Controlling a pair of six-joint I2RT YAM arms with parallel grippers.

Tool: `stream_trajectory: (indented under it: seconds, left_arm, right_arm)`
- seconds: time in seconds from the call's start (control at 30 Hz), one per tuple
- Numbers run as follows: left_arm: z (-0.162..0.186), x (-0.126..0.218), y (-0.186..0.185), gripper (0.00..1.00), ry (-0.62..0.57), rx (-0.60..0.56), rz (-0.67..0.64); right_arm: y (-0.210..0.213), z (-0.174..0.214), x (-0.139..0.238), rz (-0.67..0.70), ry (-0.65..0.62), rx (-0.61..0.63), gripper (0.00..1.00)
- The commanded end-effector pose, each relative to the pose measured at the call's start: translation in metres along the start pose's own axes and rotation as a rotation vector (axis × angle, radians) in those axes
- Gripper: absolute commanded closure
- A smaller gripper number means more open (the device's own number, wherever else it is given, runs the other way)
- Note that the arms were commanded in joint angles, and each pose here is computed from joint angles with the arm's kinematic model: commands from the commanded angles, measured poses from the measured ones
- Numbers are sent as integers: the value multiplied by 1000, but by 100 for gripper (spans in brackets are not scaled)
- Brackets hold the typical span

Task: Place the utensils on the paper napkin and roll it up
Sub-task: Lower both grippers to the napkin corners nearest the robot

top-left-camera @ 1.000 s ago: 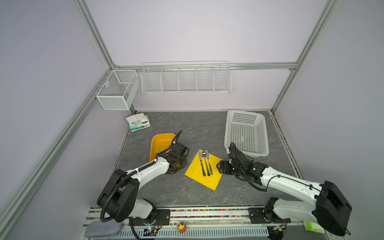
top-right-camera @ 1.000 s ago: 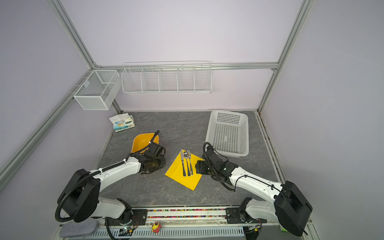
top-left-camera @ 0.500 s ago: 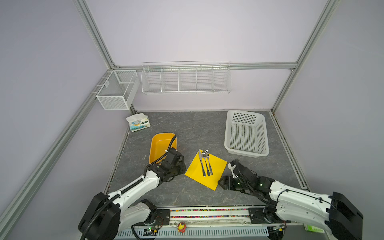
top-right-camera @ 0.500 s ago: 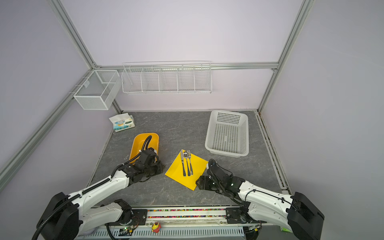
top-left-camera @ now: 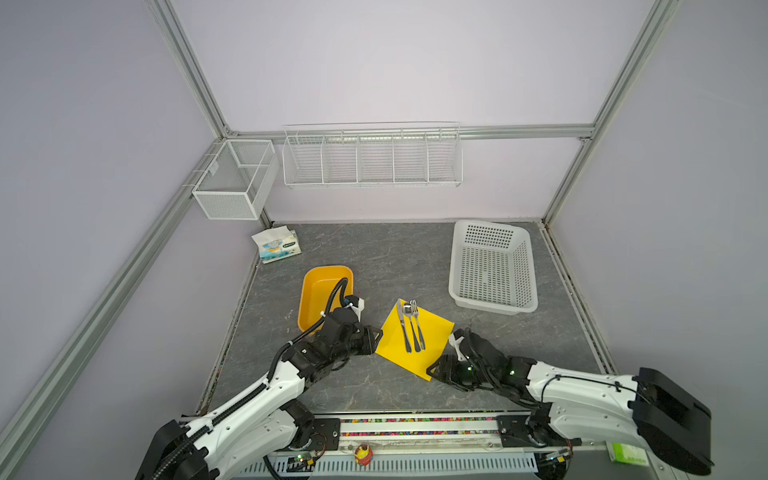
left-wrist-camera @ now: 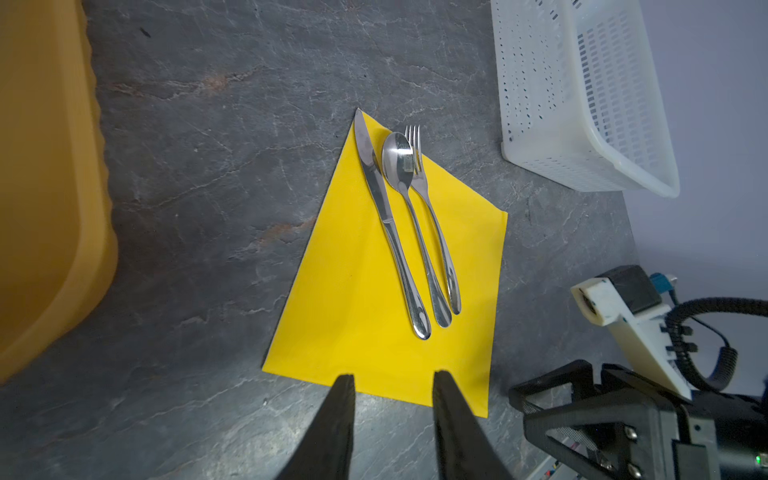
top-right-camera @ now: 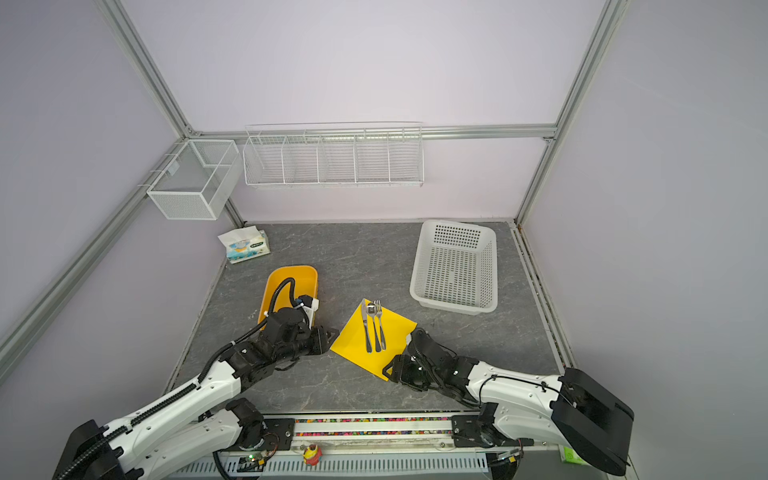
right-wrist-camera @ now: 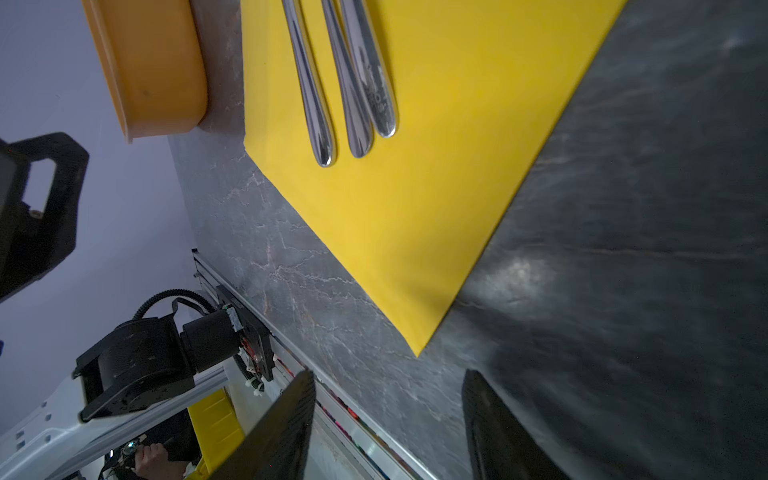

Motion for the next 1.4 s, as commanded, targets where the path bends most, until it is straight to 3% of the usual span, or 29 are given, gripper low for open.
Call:
stream_trajectory:
  seconds: [0.0, 0.43, 0.63, 0.97, 1.37]
  left_arm:
    - [-10, 8, -10, 66, -35, -64, 27]
    - [-26, 18, -5, 64, -112, -155, -61]
    - [-29, 20, -4, 64, -148, -203, -64]
    - [-16, -3, -22, 59, -55, -263, 97]
    - [16, -27, -37, 57, 28, -430, 152]
  right_arm:
    - [4, 2, -5, -22, 13, -97, 40]
    - [-3, 0, -32, 54, 50, -189, 39]
    - [8, -12, -37, 6, 21, -198, 38]
    - [33, -35, -26, 11, -7, -118, 32]
    - [37, -58, -16, -12, -11, -112, 30]
Point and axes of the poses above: each gripper's point midway between its finger pads, its own x axis back along the fingers, its own y axis along the line the jaws close on, z = x × y, the point moved 4 cm from there along x, back along the fingers
